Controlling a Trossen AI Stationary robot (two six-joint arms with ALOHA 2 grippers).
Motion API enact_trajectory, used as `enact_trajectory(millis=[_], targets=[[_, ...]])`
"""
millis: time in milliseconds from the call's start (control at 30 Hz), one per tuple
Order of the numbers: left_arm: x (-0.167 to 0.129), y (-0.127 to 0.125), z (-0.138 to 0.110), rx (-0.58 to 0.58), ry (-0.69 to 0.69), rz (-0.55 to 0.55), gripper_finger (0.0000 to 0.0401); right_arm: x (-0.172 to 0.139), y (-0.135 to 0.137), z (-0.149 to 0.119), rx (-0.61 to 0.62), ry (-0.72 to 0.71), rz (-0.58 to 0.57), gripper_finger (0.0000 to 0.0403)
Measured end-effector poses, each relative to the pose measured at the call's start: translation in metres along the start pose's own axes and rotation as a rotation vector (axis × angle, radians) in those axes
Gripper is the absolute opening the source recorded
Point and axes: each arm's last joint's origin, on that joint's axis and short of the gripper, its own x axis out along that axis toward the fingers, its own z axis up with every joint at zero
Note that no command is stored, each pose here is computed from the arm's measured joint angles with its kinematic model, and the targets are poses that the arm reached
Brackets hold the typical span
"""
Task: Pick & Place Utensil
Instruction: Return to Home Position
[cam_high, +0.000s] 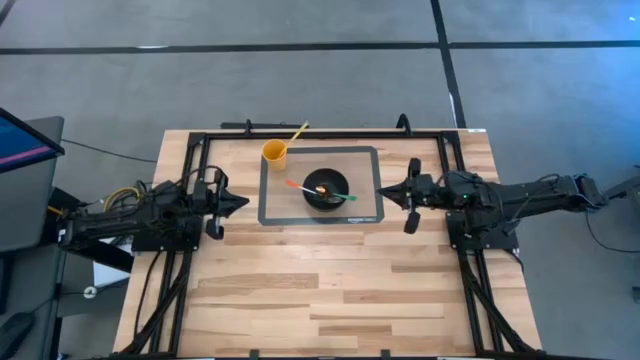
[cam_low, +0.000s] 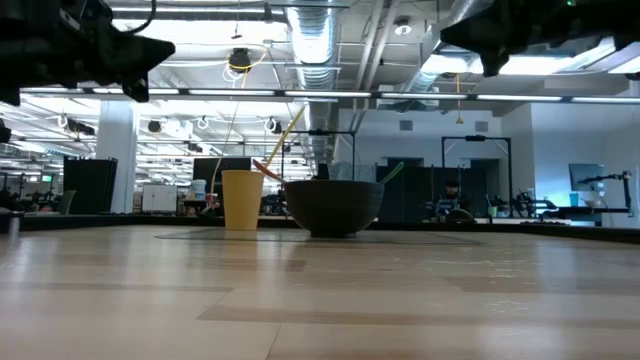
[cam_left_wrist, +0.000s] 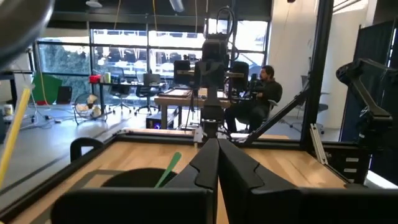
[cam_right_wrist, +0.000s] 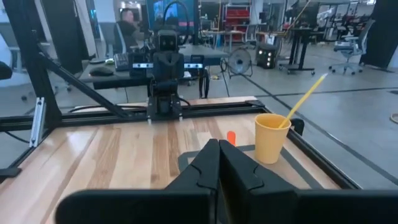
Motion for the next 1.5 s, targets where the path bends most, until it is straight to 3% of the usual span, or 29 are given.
enact_trajectory(millis=[767,1167,1500], targets=[[0.0,0.0,-0.003,0.0,-0.009,0.0,0.0011,-0.042,-0.009,-0.051,0.099,-0.091,-0.035,0.0001],[0.0,0.0,-0.003,0.0,-0.007,0.0,0.0011,-0.049,-0.011,-0.055,0.092,-0.065,-0.054,0.0001],[0.0,0.0,-0.003,0.0,-0.007,0.0,0.0012,-0.046,-0.01,-0.084,0.103,-0.122,-0.048,0.0001]])
